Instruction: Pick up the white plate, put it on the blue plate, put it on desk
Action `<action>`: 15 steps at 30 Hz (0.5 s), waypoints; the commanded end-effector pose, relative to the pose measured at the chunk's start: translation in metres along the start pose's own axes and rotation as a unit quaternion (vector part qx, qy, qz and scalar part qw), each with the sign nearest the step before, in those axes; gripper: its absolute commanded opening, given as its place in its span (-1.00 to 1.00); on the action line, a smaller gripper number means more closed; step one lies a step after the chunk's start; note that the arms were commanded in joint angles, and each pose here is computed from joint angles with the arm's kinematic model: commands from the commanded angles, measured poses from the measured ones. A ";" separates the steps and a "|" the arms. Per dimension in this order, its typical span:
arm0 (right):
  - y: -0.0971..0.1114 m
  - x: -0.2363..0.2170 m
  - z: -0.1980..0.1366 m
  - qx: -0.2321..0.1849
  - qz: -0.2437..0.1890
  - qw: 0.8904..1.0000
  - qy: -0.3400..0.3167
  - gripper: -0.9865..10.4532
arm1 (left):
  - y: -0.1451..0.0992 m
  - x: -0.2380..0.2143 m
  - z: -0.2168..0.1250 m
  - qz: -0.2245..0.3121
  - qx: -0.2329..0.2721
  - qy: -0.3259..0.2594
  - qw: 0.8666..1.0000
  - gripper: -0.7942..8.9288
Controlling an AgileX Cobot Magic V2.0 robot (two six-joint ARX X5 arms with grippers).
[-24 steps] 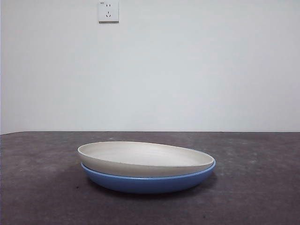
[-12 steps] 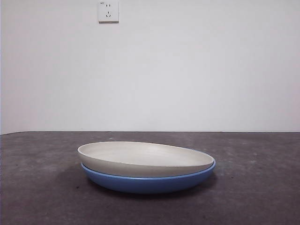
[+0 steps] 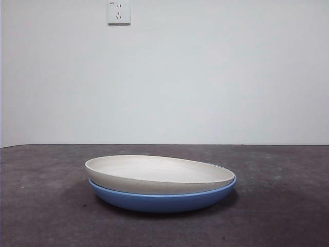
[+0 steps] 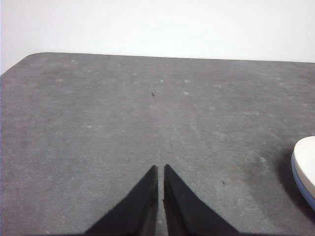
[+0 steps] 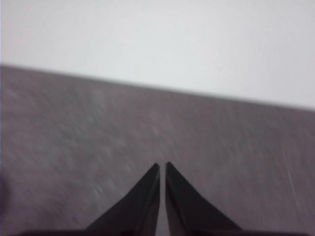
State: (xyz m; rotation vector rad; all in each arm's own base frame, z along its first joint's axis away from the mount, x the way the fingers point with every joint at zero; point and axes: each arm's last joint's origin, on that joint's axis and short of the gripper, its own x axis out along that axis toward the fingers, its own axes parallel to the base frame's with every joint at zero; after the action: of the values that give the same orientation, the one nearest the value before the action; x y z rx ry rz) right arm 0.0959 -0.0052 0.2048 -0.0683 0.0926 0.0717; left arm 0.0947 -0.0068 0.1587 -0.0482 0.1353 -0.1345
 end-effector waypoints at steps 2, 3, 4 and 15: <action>-0.003 0.003 -0.017 -0.003 -0.067 0.998 0.000 -0.80 | 0.000 0.002 -0.006 0.000 0.003 0.004 1.000 -0.80; -0.003 0.003 -0.021 -0.002 -0.079 0.997 0.002 -0.80 | 0.000 0.002 -0.006 0.000 0.003 0.004 1.000 -0.80; -0.003 0.003 -0.023 -0.001 -0.087 0.996 0.002 -0.80 | 0.000 0.002 -0.006 0.000 0.003 0.004 1.000 -0.80; 0.003 0.005 -0.053 0.013 -0.098 0.995 0.035 -0.80 | 0.000 0.002 -0.006 0.000 0.003 0.004 1.000 -0.80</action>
State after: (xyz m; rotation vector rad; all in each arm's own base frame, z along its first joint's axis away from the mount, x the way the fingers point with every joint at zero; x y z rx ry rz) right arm 0.0956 -0.0059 0.1531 -0.0749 0.1543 -0.1284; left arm 0.0947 -0.0068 0.1587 -0.0463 0.1352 -0.1347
